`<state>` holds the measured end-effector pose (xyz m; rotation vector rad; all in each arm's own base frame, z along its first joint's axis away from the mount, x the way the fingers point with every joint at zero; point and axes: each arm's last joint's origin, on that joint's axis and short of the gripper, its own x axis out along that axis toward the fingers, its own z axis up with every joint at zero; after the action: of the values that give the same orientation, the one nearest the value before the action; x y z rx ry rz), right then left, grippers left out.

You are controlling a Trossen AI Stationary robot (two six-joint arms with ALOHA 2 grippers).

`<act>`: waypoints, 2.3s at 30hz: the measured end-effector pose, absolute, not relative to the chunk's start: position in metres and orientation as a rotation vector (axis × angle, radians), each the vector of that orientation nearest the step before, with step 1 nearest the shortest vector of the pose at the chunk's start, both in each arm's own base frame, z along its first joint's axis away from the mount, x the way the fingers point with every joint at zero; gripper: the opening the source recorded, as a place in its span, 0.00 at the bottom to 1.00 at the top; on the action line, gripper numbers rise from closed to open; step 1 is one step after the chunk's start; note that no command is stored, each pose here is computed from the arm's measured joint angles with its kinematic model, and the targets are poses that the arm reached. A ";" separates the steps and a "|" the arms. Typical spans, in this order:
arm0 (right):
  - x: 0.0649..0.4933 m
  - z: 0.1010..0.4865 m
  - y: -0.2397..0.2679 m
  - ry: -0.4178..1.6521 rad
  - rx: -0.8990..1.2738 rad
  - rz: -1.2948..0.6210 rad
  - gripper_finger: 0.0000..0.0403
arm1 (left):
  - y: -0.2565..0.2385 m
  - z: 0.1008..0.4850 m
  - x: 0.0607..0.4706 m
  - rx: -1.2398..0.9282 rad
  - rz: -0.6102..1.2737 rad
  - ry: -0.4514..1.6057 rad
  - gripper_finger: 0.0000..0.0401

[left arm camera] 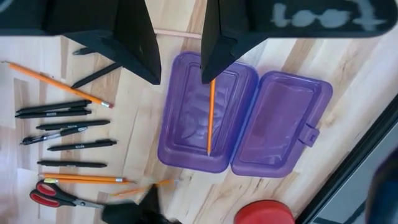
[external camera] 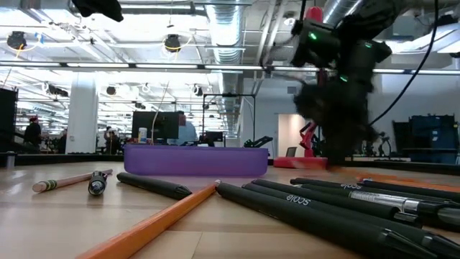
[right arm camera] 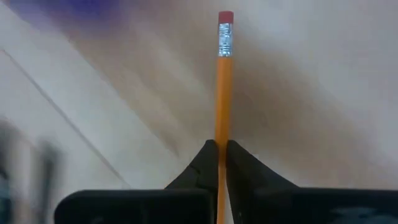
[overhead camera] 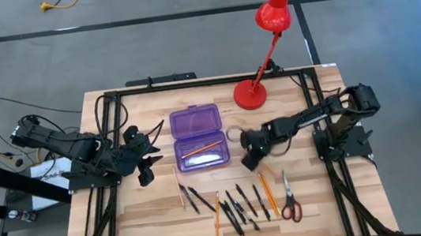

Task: Pick & place school supplies into a supply box
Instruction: Put the orange pencil into the purple supply box

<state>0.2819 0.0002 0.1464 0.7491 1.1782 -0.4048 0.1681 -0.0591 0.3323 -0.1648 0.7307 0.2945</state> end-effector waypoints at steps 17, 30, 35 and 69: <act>0.290 0.222 -0.051 0.670 0.867 0.128 0.00 | -0.059 0.333 0.169 -0.183 0.296 0.718 0.26; 0.361 0.206 -0.079 0.537 0.817 0.246 0.00 | -0.063 0.338 0.173 -0.229 0.254 0.658 0.26; 0.392 0.191 -0.086 0.542 0.807 0.334 0.00 | -0.070 0.340 0.171 -0.256 0.226 0.640 0.26; 0.422 0.168 -0.101 0.744 0.595 0.346 0.18 | -0.094 0.342 0.157 -0.274 0.267 0.538 0.26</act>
<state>0.4219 -0.1014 0.1682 0.5953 0.7441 0.3456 0.1569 -0.0942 0.3419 -0.2744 0.5379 0.2667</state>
